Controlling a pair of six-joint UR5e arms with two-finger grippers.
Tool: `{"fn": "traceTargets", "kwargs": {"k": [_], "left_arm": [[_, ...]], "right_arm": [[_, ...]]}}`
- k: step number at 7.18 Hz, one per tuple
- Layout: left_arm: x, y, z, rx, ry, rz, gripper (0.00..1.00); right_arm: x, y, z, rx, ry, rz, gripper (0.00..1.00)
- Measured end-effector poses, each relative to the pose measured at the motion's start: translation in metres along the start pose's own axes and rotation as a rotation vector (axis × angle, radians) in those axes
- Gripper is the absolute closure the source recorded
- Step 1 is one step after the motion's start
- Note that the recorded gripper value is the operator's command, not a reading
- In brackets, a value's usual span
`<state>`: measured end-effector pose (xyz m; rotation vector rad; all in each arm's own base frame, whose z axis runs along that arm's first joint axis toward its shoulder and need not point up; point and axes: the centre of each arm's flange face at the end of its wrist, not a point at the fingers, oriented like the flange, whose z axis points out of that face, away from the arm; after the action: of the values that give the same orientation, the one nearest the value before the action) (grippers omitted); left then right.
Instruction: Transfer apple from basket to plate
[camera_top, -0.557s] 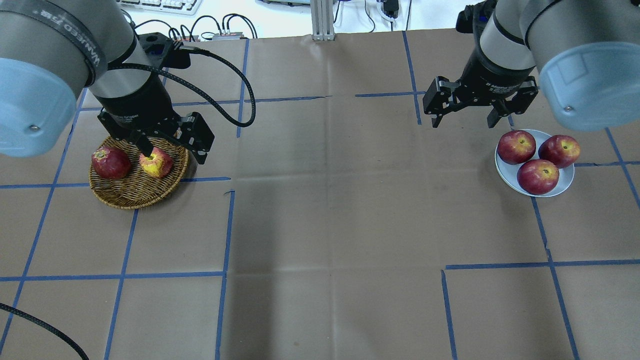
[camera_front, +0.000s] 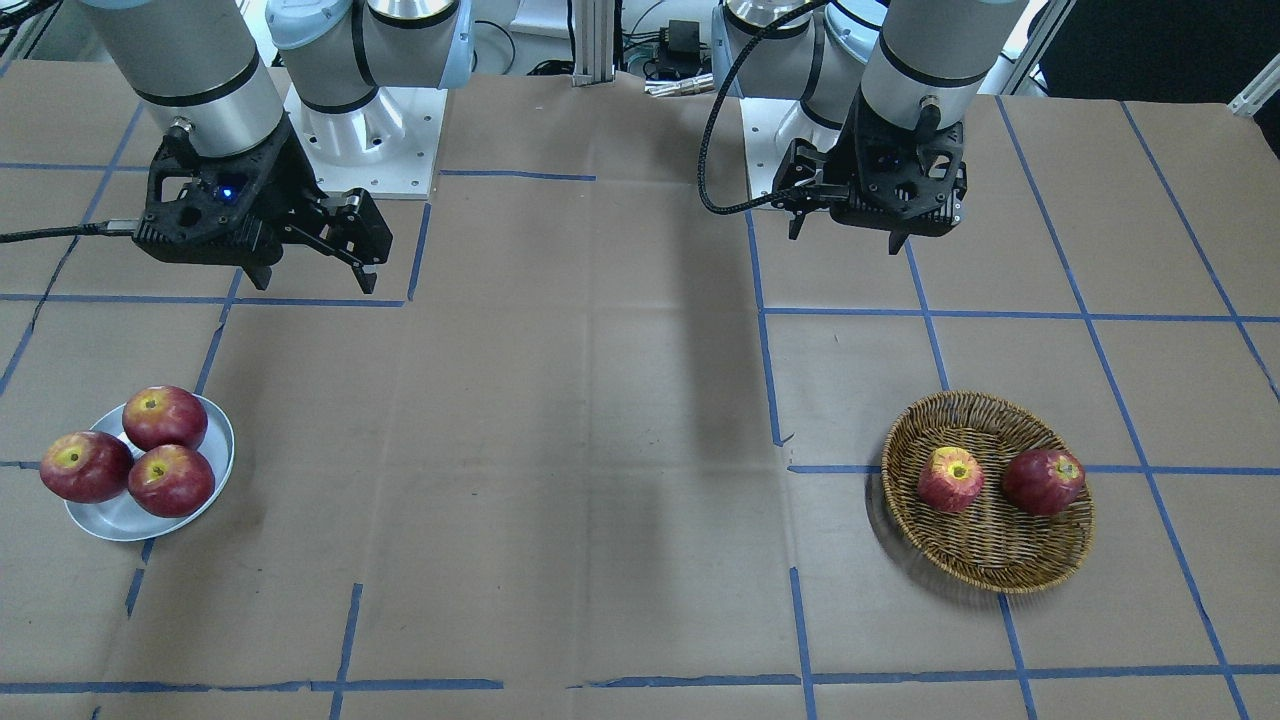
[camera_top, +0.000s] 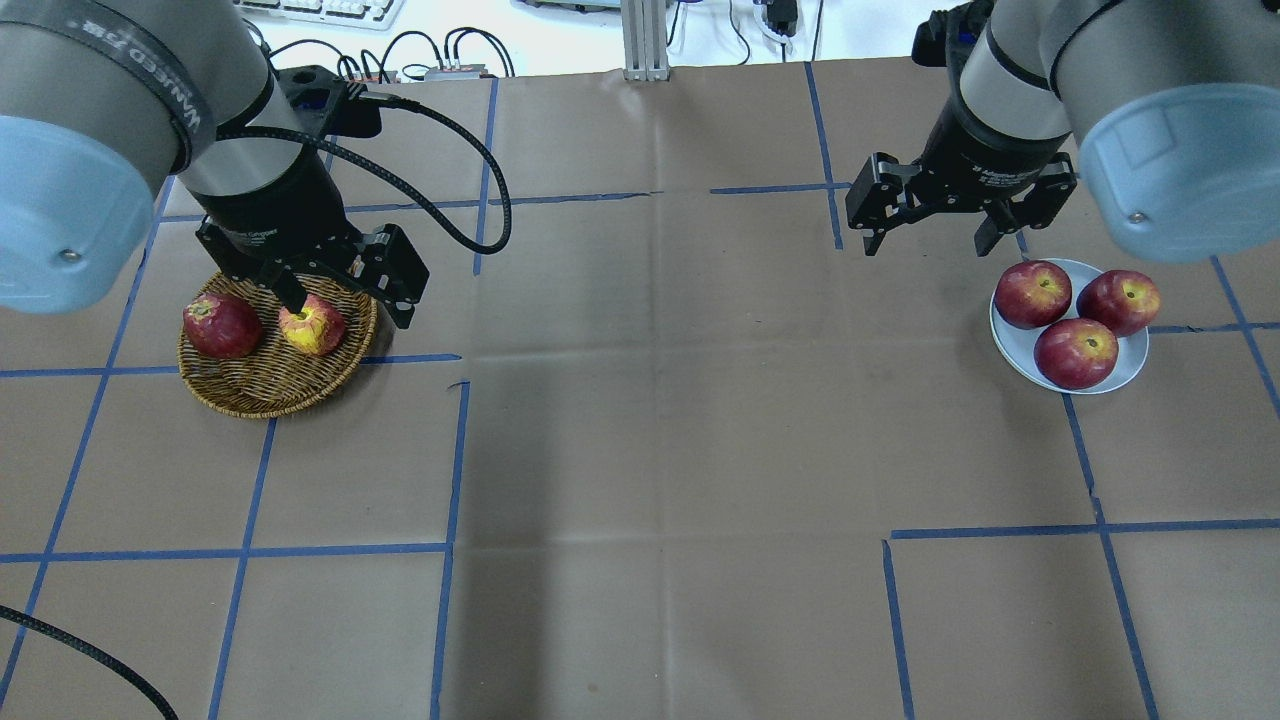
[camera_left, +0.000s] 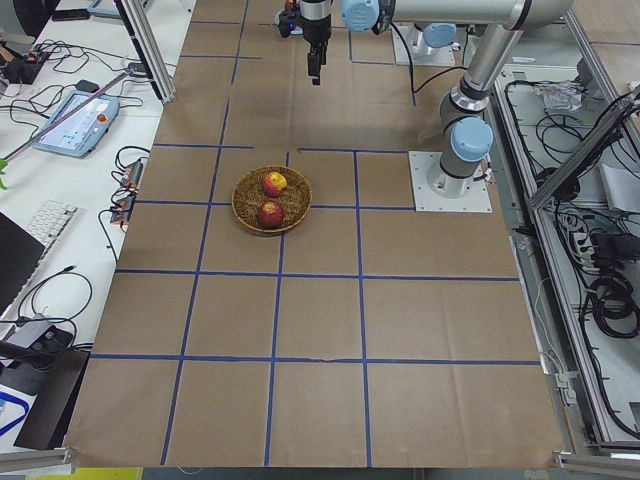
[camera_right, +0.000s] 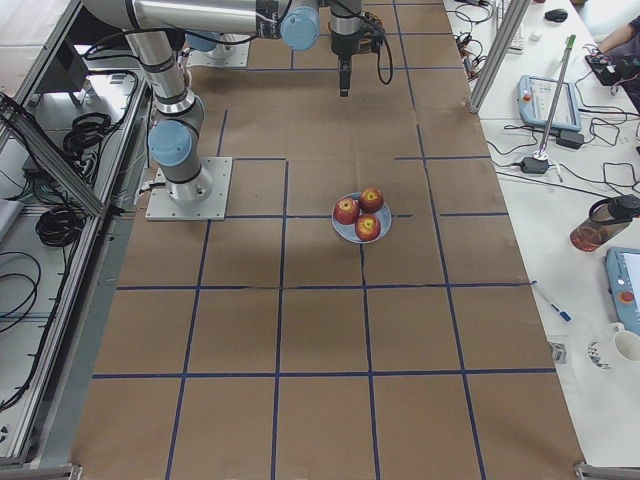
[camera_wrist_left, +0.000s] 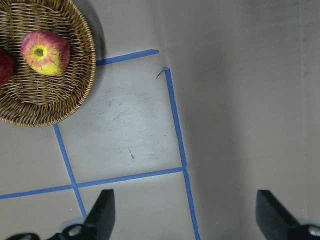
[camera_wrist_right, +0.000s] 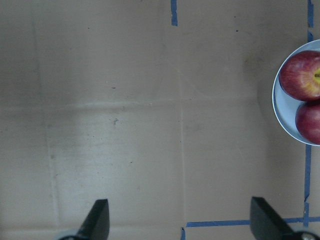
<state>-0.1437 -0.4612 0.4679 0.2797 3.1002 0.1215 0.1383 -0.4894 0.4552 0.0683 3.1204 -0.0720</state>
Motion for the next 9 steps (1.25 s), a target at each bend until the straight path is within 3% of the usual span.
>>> {"fn": "traceTargets", "kwargs": {"k": [9], "left_arm": [[0.0007, 0.0028, -0.0032, 0.004, 0.000, 0.002, 0.01]], "right_arm": [[0.0001, 0.0004, -0.0008, 0.002, 0.001, 0.000, 0.00]]}}
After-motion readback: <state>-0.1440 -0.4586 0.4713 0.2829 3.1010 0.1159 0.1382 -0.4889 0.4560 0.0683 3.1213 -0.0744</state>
